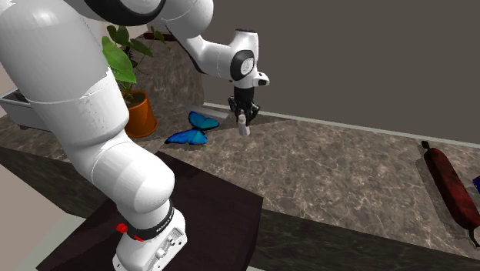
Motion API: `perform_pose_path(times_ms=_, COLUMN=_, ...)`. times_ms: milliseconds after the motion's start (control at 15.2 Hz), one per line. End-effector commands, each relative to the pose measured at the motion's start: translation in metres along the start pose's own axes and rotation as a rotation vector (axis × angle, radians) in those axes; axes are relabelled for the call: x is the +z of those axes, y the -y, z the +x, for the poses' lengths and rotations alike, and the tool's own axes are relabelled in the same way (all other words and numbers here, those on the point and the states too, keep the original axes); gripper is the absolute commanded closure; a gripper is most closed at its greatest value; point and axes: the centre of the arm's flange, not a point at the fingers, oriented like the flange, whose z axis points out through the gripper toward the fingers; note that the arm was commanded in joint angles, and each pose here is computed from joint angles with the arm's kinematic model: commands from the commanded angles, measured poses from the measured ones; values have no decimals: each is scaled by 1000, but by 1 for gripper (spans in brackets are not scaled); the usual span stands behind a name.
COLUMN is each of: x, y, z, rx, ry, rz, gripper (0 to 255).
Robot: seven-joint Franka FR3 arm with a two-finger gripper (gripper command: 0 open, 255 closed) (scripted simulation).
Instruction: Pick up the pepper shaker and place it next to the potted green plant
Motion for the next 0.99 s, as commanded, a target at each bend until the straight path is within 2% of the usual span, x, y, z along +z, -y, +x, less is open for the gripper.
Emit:
perform_pose_path(times_ms=0, x=-10, y=0, z=-2, rx=0, ry=0, rz=0, gripper=255)
perform_pose_path(times_ms=924, x=-83, y=-3, z=-8, rx=0, ry=0, rz=0, gripper=255)
